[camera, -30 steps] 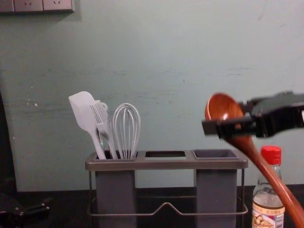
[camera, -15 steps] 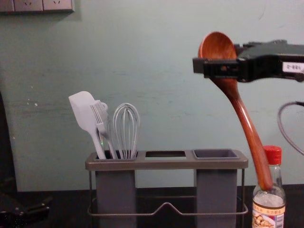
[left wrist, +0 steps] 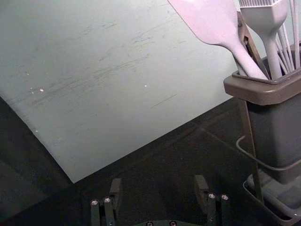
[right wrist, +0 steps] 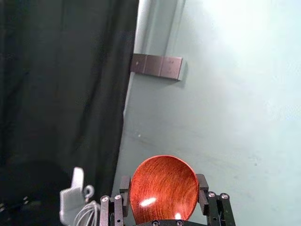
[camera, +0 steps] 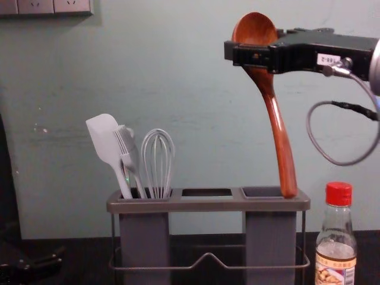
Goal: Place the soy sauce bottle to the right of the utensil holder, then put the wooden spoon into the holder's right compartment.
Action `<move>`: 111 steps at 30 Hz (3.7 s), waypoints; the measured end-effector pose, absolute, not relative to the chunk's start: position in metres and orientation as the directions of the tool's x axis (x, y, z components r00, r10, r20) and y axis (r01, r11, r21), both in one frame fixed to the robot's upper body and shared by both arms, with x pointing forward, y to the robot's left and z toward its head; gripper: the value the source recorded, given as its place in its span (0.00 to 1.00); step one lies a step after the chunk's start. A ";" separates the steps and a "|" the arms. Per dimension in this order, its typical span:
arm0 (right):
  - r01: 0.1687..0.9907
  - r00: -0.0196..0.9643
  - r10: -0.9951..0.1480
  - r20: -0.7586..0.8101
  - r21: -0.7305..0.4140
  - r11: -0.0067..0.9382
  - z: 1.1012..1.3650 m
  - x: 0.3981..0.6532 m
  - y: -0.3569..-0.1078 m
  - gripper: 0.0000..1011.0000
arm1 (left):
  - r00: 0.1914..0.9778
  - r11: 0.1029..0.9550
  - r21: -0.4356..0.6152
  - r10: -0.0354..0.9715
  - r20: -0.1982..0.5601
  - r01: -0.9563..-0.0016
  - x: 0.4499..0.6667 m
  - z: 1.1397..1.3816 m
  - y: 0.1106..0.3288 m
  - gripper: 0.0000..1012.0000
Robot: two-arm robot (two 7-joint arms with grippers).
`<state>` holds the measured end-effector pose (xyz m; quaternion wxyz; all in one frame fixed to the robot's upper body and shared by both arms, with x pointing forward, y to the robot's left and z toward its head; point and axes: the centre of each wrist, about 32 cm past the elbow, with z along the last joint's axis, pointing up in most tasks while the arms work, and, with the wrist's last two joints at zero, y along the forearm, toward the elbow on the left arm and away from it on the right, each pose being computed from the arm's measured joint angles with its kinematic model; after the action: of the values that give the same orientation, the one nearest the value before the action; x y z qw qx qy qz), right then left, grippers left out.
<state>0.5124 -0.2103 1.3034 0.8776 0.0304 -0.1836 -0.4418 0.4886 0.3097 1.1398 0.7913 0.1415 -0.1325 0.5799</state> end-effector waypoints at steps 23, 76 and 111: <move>0.824 0.474 -0.838 0.271 0.199 0.531 1.307 0.566 -0.192 0.83 | 0.292 0.287 0.070 0.880 0.374 -0.955 0.489 1.140 0.310 0.99; 0.838 0.499 -0.815 0.295 0.074 0.540 1.233 0.553 -0.198 0.83 | 0.292 0.287 0.070 0.880 0.374 -0.955 0.489 1.140 0.310 0.99; 0.839 0.504 -0.815 0.286 0.065 0.541 1.224 0.545 -0.201 0.99 | 0.292 0.287 0.070 0.880 0.374 -0.955 0.489 1.140 0.310 0.99</move>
<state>0.5453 -0.2008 1.2243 0.8661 -0.0412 -0.1425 -0.4774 0.4886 0.3097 1.1398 0.7913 0.1415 -0.1325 0.5799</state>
